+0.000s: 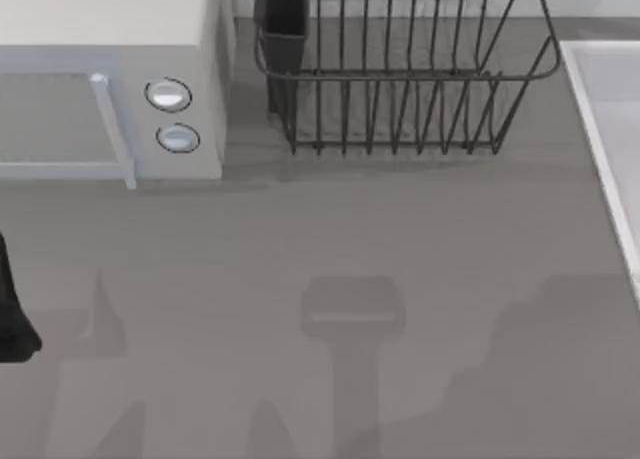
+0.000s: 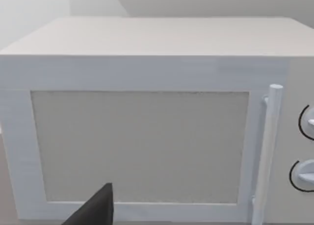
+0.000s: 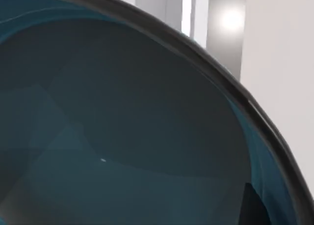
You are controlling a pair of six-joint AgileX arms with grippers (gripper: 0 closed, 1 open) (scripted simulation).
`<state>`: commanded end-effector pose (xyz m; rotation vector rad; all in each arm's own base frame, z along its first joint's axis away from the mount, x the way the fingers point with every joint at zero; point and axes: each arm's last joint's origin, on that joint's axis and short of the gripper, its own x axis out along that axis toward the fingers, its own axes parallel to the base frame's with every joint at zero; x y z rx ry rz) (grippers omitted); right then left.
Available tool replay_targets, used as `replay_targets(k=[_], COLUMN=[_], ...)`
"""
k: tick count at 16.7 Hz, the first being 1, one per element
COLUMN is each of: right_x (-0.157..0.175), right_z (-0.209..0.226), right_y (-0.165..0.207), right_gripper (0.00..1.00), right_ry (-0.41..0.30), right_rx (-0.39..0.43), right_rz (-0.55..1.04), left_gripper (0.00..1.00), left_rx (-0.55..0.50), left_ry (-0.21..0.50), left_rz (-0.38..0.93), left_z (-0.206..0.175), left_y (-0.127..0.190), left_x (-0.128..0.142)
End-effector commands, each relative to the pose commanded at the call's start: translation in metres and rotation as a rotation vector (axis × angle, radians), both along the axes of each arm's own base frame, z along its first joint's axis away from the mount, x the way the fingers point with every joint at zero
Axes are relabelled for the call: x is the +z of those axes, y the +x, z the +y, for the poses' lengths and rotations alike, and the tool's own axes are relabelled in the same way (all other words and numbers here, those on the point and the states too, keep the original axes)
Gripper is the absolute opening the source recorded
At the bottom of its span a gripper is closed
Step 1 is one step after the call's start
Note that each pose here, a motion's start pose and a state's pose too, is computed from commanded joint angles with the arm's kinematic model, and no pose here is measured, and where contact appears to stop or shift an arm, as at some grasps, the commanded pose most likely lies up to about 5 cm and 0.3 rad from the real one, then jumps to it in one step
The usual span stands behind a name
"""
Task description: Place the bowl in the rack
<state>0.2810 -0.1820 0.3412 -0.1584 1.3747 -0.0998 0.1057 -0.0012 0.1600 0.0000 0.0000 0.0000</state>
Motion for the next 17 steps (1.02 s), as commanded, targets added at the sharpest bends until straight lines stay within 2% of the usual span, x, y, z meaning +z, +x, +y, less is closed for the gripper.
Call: replay_targets(k=[3, 5, 8, 10, 12, 15, 17], right_x=[0.01, 0.015, 0.023, 0.029, 0.037, 0.052, 0.062], right_z=[0.05, 0.099, 0.193, 0.259, 0.322, 0.394, 0.423], right_y=[0.034, 0.056, 0.072, 0.066, 0.046, -0.005, -0.041], right_gripper=[0.0, 0.0, 0.0, 0.0, 0.0, 0.0, 0.0], right_ry=[-0.159, -0.247, -0.309, -0.295, -0.236, -0.096, 0.002], right_rx=[0.063, 0.111, 0.177, 0.209, 0.224, 0.209, 0.176], right_rz=[-0.136, -0.267, -0.516, -0.704, -0.891, -1.133, -1.248], left_gripper=[1.0, 1.0, 1.0, 1.0, 1.0, 1.0, 1.0], left_rx=[0.0, 0.0, 0.0, 0.0, 0.0, 0.0, 0.0], left_ry=[0.0, 0.0, 0.0, 0.0, 0.0, 0.0, 0.0], left_rz=[0.0, 0.0, 0.0, 0.0, 0.0, 0.0, 0.0], left_z=[0.0, 0.0, 0.0, 0.0, 0.0, 0.0, 0.0], left_y=[0.0, 0.0, 0.0, 0.0, 0.0, 0.0, 0.0], left_x=[0.0, 0.0, 0.0, 0.0, 0.0, 0.0, 0.0])
